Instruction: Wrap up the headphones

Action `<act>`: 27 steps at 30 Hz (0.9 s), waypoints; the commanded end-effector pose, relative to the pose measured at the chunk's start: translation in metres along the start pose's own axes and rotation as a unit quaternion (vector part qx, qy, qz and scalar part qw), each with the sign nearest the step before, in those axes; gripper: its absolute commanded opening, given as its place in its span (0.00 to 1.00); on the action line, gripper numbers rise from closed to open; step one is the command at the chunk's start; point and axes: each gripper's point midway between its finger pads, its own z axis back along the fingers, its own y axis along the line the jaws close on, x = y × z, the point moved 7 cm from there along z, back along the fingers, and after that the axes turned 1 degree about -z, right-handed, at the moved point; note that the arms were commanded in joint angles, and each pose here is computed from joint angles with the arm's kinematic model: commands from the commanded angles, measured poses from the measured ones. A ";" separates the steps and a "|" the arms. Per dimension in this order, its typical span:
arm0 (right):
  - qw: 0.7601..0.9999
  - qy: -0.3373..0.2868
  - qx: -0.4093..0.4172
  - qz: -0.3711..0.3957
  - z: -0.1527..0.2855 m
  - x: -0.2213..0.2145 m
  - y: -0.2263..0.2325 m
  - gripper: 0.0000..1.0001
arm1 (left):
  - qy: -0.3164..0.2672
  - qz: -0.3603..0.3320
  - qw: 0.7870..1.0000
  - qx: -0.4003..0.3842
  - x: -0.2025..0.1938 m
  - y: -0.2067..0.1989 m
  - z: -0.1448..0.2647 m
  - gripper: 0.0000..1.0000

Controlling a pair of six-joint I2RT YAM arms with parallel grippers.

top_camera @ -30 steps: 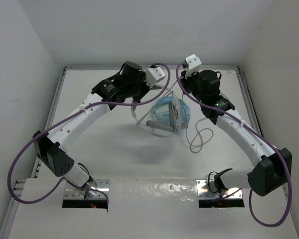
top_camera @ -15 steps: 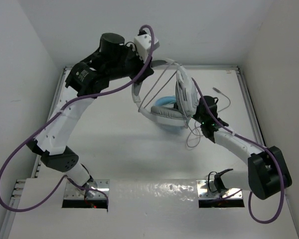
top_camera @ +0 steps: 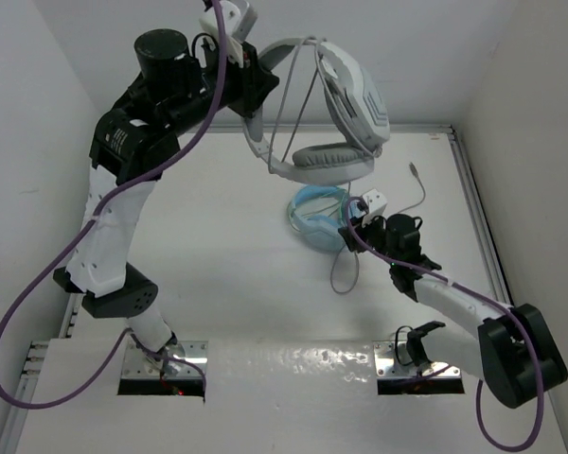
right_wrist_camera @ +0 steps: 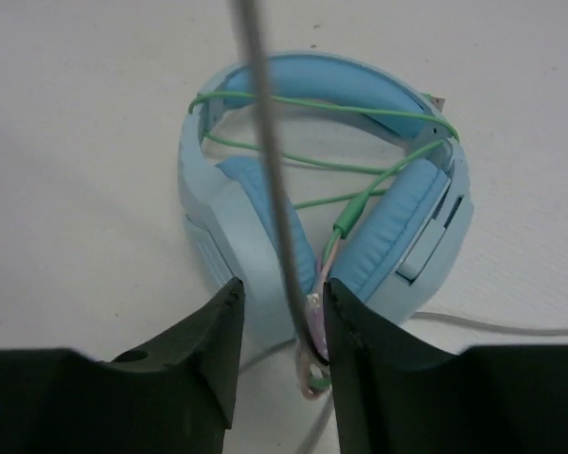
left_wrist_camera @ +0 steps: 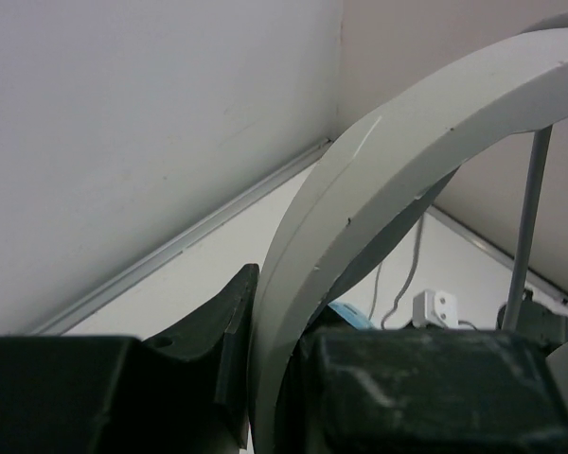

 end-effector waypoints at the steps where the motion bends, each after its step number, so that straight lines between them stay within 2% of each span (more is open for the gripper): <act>1: 0.999 -0.044 -0.018 0.005 0.007 0.012 -0.002 0.37 | -0.092 0.075 0.992 0.031 0.036 0.017 -0.002 0.00; 2: 0.998 -0.054 -0.015 0.002 0.011 0.016 0.000 0.24 | -0.095 0.093 0.991 0.031 0.037 0.020 -0.004 0.00; 4: 0.998 -0.059 -0.006 -0.004 0.015 0.016 0.004 0.14 | -0.096 0.124 0.987 0.031 0.033 0.035 -0.013 0.00; 5: 0.998 -0.062 0.000 -0.004 0.018 0.018 0.006 0.04 | -0.100 0.130 0.986 0.035 0.033 0.044 -0.016 0.00; 6: 0.998 -0.061 0.006 -0.003 0.019 0.018 0.009 0.00 | -0.094 0.139 0.985 0.040 0.028 0.049 -0.022 0.00; 9: 0.998 -0.055 0.041 0.012 0.022 0.016 0.024 0.00 | -0.091 0.150 0.983 0.060 0.020 0.063 -0.034 0.00; 15: 0.997 -0.059 0.036 0.043 0.019 0.018 0.027 0.00 | -0.102 0.127 0.984 0.075 0.021 0.071 -0.040 0.00; 18: 0.993 -0.059 0.084 0.061 0.017 0.022 0.044 0.00 | -0.114 0.113 0.982 0.101 0.025 0.078 -0.039 0.00; 19: 0.992 -0.037 0.098 0.072 0.016 0.017 0.052 0.00 | -0.115 0.110 0.981 0.108 0.024 0.081 -0.043 0.00; 20: 0.991 -0.039 0.100 0.084 0.013 0.030 0.059 0.00 | -0.114 0.107 0.980 0.121 0.021 0.084 -0.045 0.00; 21: 0.983 -0.022 0.136 0.122 0.010 0.028 0.081 0.00 | -0.109 0.101 0.981 0.129 0.017 0.088 -0.050 0.00; 23: 0.973 -0.002 0.178 0.146 0.007 0.041 0.105 0.00 | -0.100 0.097 0.978 0.154 0.006 0.097 -0.061 0.00; 27: 0.935 0.027 0.279 0.217 0.011 0.052 0.169 0.00 | -0.083 0.078 0.972 0.203 -0.016 0.115 -0.083 0.00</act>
